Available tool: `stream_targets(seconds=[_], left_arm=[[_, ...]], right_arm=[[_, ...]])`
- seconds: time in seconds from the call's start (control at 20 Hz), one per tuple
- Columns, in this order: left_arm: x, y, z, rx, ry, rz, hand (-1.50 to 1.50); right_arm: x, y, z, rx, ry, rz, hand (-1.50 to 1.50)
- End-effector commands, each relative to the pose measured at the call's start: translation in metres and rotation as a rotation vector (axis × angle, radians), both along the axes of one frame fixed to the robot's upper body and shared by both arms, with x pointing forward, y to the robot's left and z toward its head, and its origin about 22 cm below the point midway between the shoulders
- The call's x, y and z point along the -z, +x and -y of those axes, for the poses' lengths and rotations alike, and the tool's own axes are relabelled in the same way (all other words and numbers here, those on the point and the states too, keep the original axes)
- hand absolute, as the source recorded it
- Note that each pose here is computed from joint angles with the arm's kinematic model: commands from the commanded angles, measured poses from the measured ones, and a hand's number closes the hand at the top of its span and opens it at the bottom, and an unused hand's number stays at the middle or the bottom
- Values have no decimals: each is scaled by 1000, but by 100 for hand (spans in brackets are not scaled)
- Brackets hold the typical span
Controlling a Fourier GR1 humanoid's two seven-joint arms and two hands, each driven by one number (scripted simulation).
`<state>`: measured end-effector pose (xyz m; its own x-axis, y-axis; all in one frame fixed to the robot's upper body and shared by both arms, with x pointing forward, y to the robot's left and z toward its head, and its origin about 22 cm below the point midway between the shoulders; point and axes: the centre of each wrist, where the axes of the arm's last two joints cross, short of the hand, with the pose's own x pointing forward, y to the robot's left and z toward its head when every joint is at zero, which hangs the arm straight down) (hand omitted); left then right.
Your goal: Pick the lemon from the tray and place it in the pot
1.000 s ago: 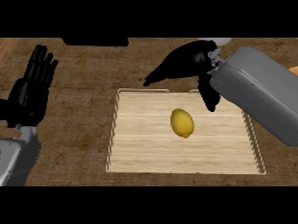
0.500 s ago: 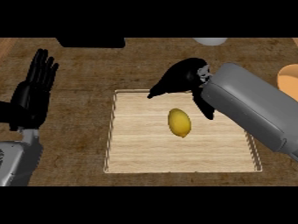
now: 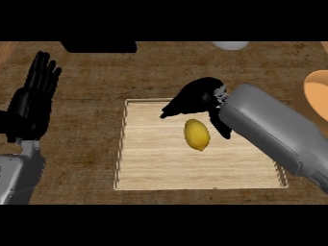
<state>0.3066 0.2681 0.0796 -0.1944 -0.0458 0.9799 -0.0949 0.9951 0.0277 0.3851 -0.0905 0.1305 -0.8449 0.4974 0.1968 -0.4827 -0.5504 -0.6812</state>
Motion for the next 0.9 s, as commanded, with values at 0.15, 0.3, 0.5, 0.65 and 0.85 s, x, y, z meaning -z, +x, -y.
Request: stream_targets(seconds=[0.15,0.3,0.5,0.65,0.85], left_arm=[[6,-3,5,2,3,-17,0],[-5,2,-7,1,2,-9,0],[-7,-5,-13,0,10,-9,0],[-9,-13,14,5,-7,6,0],[19,-7,7,16,-11,4,0]], right_arm=[[17,-10,-16,-21,-61,38,-150],[34,-3,-3,12,-65,50,-150],[40,-10,2,1,-67,18,-150],[40,4,9,18,-59,14,-150],[74,-2,-4,-11,-86,-14,-150]])
